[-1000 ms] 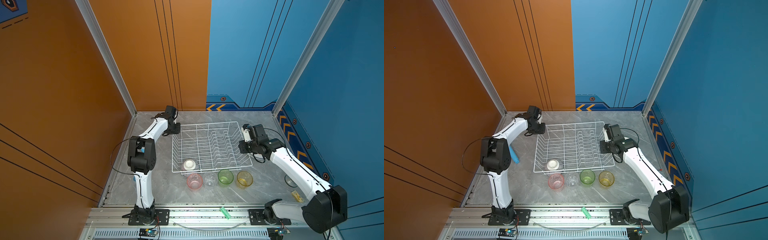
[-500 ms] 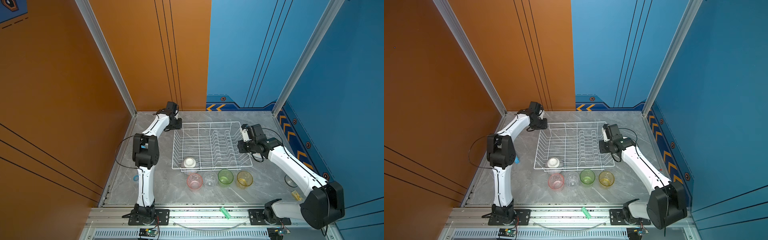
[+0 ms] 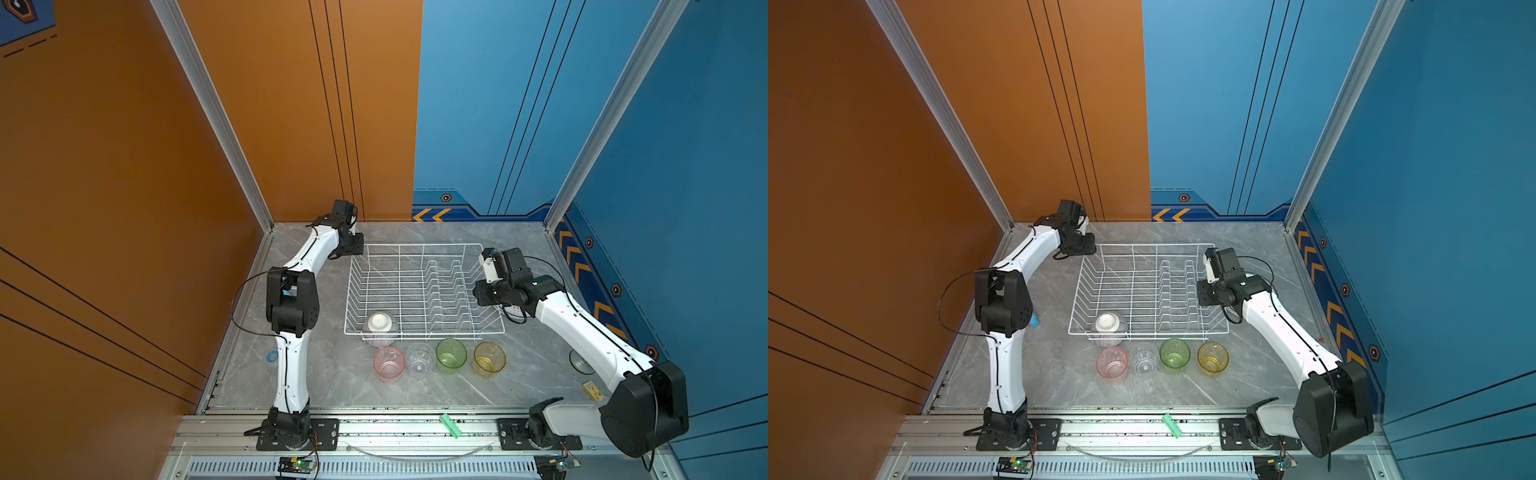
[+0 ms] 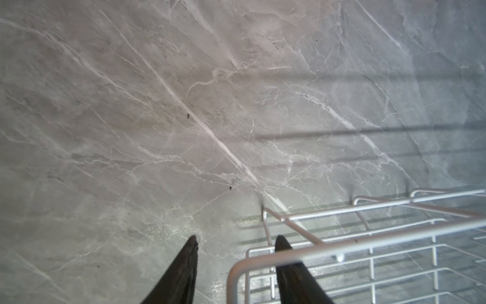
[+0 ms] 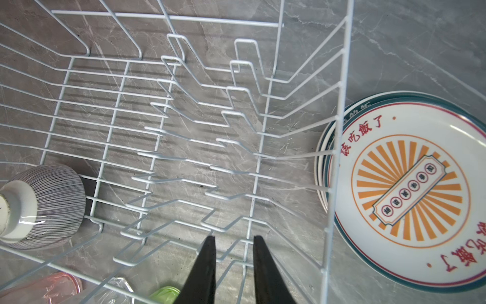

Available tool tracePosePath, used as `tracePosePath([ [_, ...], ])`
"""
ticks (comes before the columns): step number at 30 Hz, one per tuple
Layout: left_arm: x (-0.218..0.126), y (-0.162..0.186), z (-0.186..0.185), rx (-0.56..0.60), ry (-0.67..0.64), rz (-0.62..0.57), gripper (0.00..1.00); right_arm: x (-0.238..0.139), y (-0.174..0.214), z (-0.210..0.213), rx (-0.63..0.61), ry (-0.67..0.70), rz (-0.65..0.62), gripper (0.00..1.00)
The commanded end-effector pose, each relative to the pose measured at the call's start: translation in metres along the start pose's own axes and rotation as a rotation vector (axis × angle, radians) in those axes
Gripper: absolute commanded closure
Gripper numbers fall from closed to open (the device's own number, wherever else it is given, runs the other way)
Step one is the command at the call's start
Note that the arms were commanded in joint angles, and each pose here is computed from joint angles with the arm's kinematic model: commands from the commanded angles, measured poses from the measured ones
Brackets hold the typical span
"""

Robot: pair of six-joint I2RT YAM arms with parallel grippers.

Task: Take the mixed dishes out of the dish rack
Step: 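Move the left gripper over the striped bowl in the rack, then lower the left gripper onto the foot of the striped bowl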

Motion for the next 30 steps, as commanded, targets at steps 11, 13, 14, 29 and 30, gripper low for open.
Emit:
tracePosePath([
  [11, -0.144, 0.017, -0.034, 0.25, -0.289, -0.223, 0.27, -0.015, 0.002, 0.001, 0.009, -0.039, -0.038, 0.71],
  [13, -0.16, 0.038, -0.059, 0.324, -0.291, -0.228, 0.21, -0.019, 0.003, 0.001, 0.012, -0.046, -0.047, 0.71],
  [14, -0.166, 0.052, -0.069, 0.342, -0.28, -0.216, 0.18, -0.021, 0.003, 0.001, 0.015, -0.05, -0.052, 0.7],
  [29, -0.16, 0.201, -0.139, 0.323, -0.043, 0.118, 0.21, -0.046, 0.011, 0.014, 0.047, -0.152, -0.091, 0.7],
  [30, -0.156, 0.205, -0.141, 0.319, -0.036, 0.138, 0.21, -0.048, 0.01, 0.014, 0.047, -0.155, -0.096, 0.7],
])
Point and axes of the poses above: each gripper's point midway between its finger pads, its own x axis out along the fingers, its own z axis along the line the jaws close on, y = z × x, the point moved 1 cm from there along -x, back along the fingers, and after that the axes turned 10 degrees about x, right-handed, at the moved point
